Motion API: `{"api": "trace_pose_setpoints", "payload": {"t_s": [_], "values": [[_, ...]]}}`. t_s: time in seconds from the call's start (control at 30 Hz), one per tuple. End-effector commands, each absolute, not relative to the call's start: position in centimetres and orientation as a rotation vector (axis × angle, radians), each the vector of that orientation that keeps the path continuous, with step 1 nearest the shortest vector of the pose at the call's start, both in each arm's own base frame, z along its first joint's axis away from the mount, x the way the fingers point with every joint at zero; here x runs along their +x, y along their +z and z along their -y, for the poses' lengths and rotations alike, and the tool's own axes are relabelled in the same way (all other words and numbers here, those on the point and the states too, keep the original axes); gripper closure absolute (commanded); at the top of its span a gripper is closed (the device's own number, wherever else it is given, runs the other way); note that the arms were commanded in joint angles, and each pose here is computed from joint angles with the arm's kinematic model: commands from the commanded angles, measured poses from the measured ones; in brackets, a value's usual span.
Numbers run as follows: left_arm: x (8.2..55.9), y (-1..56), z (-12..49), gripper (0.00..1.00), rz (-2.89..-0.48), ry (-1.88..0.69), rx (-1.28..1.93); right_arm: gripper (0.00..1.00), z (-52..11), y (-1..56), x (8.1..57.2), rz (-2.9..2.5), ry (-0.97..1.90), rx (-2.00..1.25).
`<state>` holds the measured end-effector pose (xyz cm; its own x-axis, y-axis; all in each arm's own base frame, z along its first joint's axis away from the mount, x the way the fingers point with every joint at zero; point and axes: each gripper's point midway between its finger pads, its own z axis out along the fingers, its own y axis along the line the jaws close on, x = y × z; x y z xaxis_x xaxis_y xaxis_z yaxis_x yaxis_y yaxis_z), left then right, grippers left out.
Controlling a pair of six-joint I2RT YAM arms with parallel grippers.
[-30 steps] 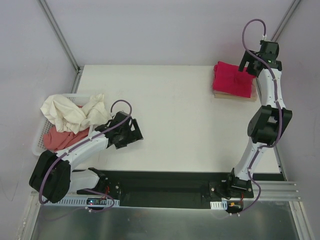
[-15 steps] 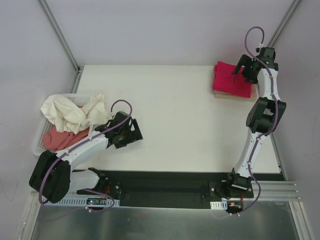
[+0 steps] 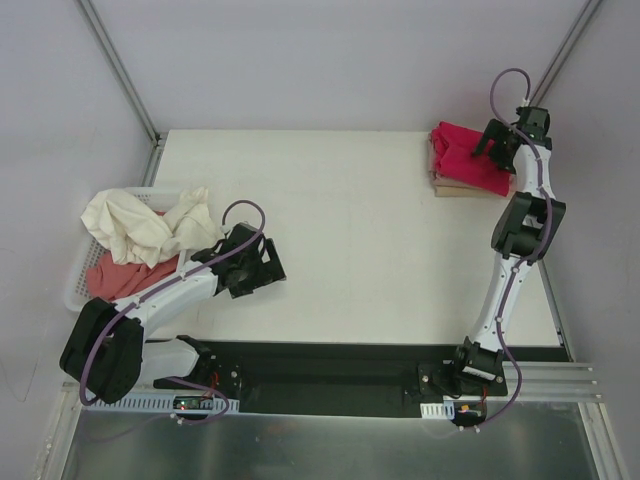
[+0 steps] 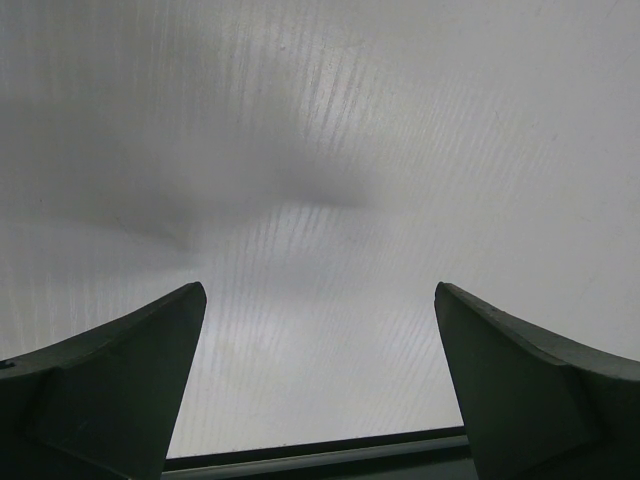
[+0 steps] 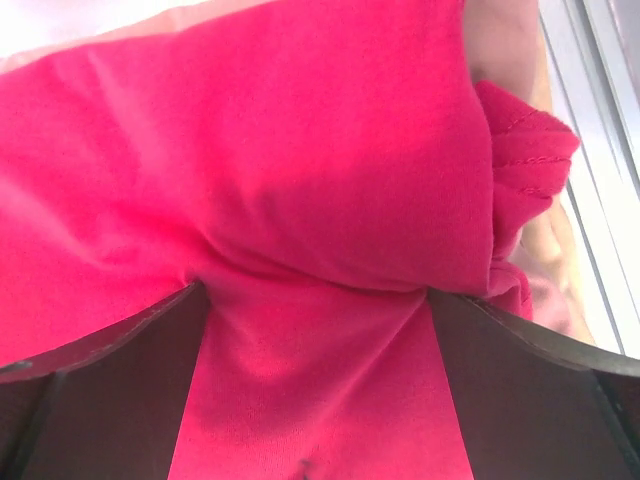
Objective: Fold and stack the t-shirts
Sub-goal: Put the neatly folded tshirt into the corner of the board with the right arm
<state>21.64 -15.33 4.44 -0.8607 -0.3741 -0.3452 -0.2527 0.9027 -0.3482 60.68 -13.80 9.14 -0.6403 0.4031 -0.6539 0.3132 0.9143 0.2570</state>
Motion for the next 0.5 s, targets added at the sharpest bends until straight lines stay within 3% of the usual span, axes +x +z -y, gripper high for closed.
{"api": "trace_pose_setpoints", "payload": {"t_s": [0.0,0.1,0.23,0.47], "values": [[22.5,5.6,15.5,0.01,-2.636,-0.412,-0.472,0.03,14.8,11.4,63.1,-2.201,0.144,0.432],[23.0,6.4,15.7,0.01,-2.621,-0.422,-0.452,0.03,13.2,12.9,63.0,-2.187,0.225,0.386],[23.2,7.6,15.9,0.0,-2.591,-0.452,-0.433,0.03,11.2,19.9,61.7,-2.102,0.27,0.303],[22.2,9.1,15.6,0.01,-2.522,-0.527,-0.42,0.03,8.3,27.5,57.1,-2.038,0.179,0.2]]}}
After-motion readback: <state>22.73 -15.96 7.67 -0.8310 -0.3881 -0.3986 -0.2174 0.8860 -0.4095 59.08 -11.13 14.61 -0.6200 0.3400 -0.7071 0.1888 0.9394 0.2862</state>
